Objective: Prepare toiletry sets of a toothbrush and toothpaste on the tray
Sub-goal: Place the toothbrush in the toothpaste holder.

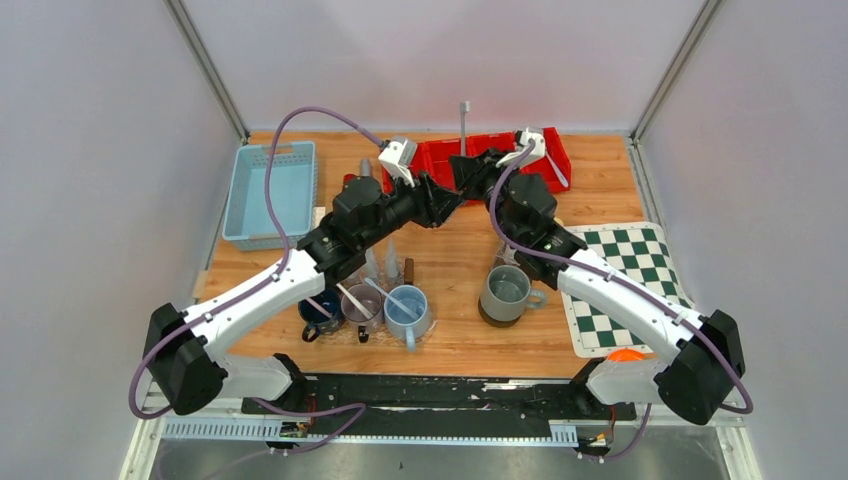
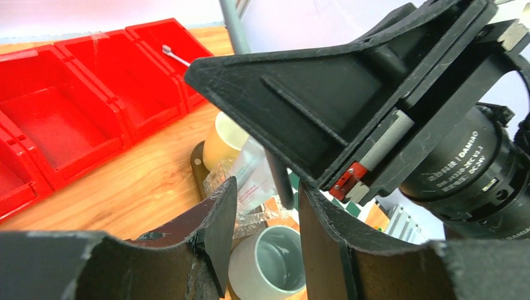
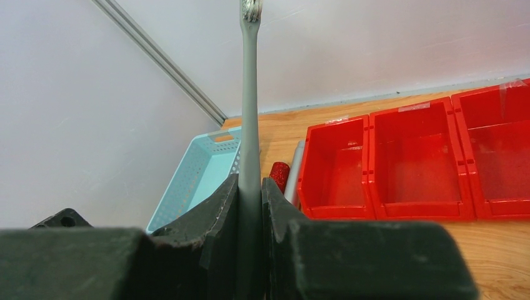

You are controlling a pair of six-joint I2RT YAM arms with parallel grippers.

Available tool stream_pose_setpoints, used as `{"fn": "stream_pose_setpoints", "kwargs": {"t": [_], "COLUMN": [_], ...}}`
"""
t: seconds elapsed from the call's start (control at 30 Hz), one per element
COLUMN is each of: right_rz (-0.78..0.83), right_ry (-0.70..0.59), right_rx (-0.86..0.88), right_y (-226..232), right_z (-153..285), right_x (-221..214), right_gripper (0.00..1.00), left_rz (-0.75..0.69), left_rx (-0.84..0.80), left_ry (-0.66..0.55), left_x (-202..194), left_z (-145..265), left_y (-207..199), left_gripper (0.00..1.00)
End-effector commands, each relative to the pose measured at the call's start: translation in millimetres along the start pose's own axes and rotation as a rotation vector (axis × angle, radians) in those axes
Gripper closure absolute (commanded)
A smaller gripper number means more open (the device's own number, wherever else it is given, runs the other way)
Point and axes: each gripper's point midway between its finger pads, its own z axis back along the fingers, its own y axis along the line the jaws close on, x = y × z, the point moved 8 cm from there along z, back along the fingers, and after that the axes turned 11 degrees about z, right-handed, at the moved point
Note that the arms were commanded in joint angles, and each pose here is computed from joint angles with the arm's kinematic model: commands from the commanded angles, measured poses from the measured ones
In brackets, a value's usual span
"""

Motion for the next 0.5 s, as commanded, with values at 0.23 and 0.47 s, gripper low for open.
{"fn": "stream_pose_setpoints", "kwargs": {"t": [0.23, 0.47], "right_rz": [-0.019, 0.009], "right_ry": [-0.051, -0.034], "right_rx": [0.064, 0.083], "right_y": [21, 20], "right_z": [-2, 3], "right_x": [8, 4], "right_gripper": [1.0, 0.93], "left_rz": [0.049, -0.018], "left_rx": [-0.07, -0.03], "left_ry": [-0.021, -0.054], "left_x": [10, 12], "left_z": [-4, 3], "left_y": [-19, -11], "left_gripper": [0.65, 0.98]}}
